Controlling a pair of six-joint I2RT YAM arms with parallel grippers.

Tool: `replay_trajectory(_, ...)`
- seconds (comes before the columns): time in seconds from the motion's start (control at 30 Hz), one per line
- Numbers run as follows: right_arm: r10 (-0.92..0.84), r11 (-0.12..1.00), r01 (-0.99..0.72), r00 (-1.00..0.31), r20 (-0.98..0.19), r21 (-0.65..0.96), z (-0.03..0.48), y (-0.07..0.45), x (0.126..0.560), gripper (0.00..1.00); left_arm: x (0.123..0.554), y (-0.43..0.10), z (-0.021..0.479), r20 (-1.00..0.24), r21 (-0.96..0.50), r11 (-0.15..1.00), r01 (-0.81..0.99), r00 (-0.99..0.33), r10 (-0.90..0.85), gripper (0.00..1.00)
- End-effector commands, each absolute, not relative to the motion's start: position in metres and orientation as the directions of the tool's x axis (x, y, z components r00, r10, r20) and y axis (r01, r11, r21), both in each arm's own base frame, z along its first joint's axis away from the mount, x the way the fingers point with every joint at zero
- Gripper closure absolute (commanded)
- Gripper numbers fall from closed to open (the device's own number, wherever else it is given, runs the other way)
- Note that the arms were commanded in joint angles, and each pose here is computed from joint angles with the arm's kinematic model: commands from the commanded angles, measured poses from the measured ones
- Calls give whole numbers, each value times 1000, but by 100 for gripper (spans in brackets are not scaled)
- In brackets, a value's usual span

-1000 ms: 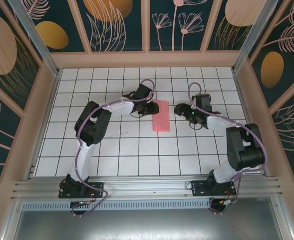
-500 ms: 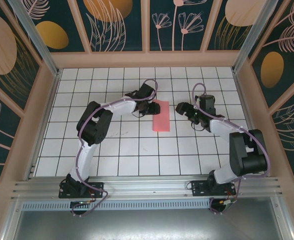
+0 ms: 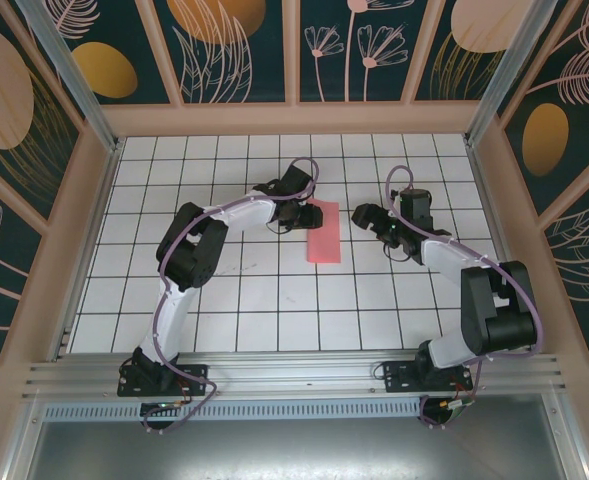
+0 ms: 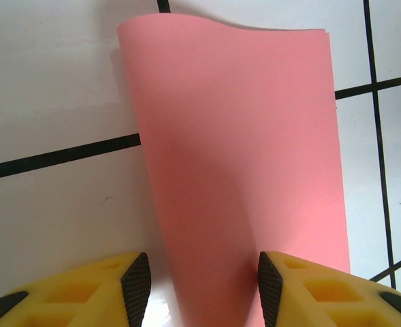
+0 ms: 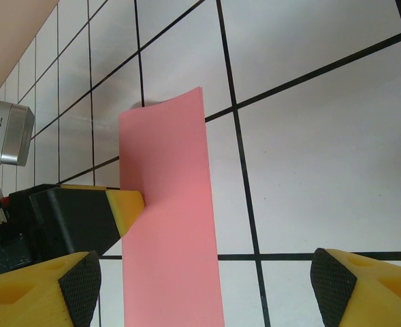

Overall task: Fold a paper plane with a square sheet of paper (fold left side to right side)
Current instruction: First fold in half a square sheet of paper at the center of the table, then hold the square sheet of paper at the center of the table.

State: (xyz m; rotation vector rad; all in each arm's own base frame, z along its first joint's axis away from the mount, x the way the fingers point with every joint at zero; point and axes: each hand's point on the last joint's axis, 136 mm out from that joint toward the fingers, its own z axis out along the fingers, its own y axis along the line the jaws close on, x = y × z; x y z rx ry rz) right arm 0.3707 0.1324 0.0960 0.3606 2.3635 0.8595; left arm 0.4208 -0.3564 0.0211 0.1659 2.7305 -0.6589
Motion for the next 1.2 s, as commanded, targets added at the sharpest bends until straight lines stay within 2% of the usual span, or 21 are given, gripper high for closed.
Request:
replay_trajectory(0.0,441,740,34,-779,-445,672,104,133,368,16,407,-362,-18,-293,-389,896,212,-951,98,51)
replay_trajectory(1.0,430,708,12,-800,-417,706,103,144,366,16,405,-361,-21,-290,-379,900,215,-951,105,51)
replay_trajectory(1.1,406,669,-20,-827,-389,743,104,160,366,29,405,-361,-21,-290,-379,901,213,-951,103,51)
replay_trajectory(1.17,375,650,-33,-855,-358,759,100,174,368,46,405,-361,-20,-291,-379,901,214,-951,103,51)
